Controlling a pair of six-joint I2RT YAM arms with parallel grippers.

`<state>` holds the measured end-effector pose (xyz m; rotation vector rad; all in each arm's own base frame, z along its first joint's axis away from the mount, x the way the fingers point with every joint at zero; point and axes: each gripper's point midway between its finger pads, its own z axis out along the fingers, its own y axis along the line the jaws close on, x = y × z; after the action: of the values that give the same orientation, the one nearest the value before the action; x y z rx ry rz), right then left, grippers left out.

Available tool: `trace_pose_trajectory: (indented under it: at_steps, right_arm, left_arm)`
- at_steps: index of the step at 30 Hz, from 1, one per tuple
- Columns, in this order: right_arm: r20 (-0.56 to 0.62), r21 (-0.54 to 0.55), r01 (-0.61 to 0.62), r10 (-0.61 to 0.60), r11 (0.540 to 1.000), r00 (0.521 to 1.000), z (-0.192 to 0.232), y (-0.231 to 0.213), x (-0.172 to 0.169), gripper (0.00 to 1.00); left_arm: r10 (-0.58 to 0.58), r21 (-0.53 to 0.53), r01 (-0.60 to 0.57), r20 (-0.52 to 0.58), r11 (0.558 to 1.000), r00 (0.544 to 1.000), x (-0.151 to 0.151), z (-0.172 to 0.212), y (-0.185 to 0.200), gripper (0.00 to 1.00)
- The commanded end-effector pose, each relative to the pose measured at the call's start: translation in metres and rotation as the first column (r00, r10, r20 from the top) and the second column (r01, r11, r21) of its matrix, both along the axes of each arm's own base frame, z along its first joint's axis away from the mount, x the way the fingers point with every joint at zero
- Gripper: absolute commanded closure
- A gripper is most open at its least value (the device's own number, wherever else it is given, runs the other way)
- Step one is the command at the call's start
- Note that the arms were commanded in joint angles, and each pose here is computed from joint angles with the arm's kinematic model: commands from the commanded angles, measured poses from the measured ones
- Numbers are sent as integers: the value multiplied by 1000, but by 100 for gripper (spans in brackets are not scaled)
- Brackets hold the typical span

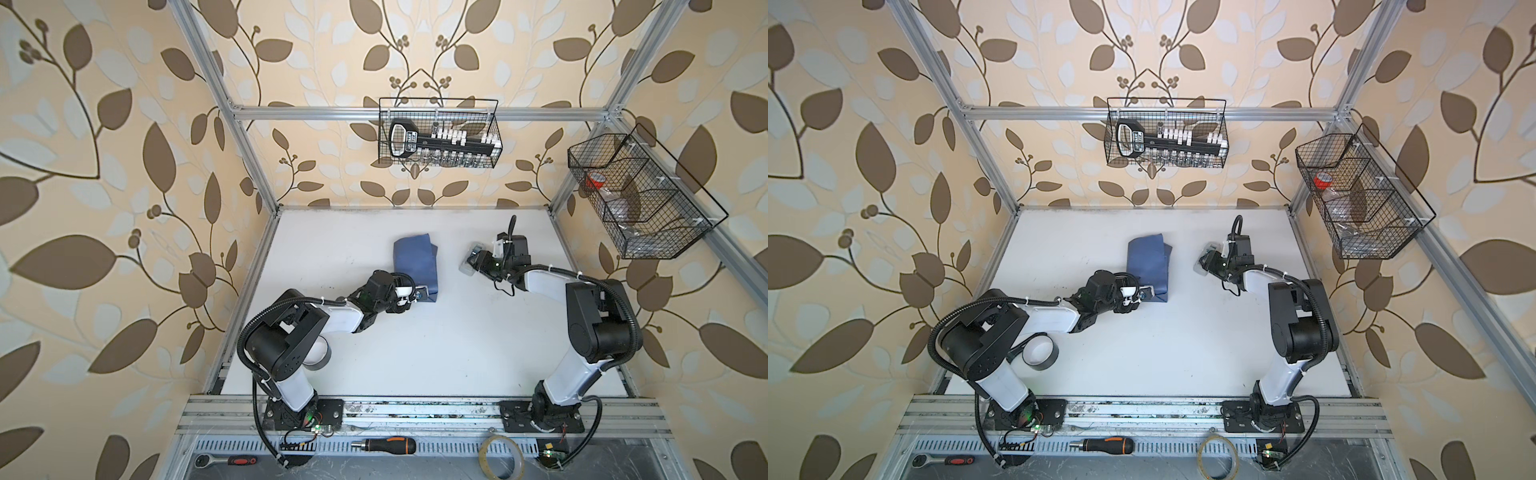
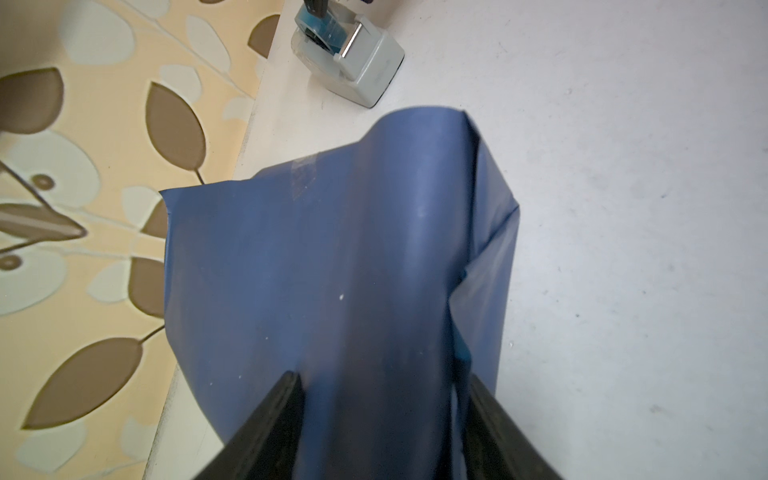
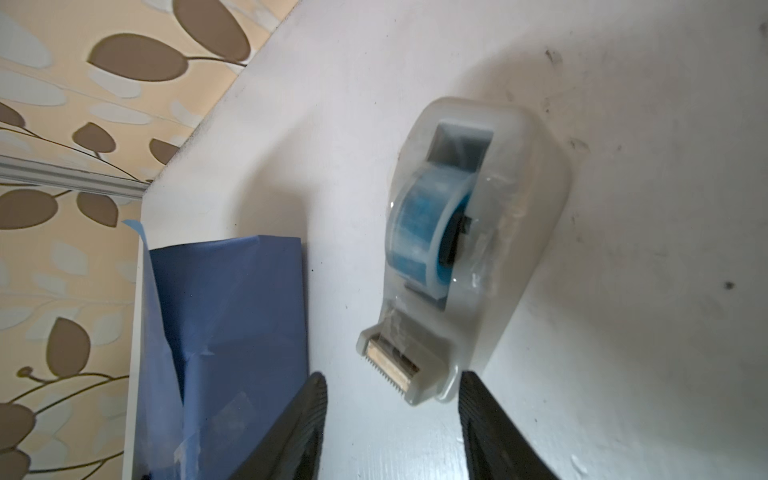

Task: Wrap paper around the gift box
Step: 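Move the right gripper to the clear tape dispenser while the left gripper holds the paper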

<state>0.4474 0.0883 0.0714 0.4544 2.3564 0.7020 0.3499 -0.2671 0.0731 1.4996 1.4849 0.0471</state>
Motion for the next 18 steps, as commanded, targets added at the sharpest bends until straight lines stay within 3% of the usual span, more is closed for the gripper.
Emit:
trace_pose_trajectory:
  at_steps: [1,13,18]
  right_arm:
    - [-1,25,-13,13,1000,1000,1,2,6,49]
    - [-25,69,-31,33,997,999,-13,5,11,53]
    - [-11,12,-9,9,1000,1000,-4,-4,8,53]
  left_arm:
    - [12,186,19,-163,982,987,-25,-61,29,41]
    - [13,183,18,-163,983,987,-24,-60,29,41]
    - [11,182,20,-166,983,986,-25,-60,28,42]
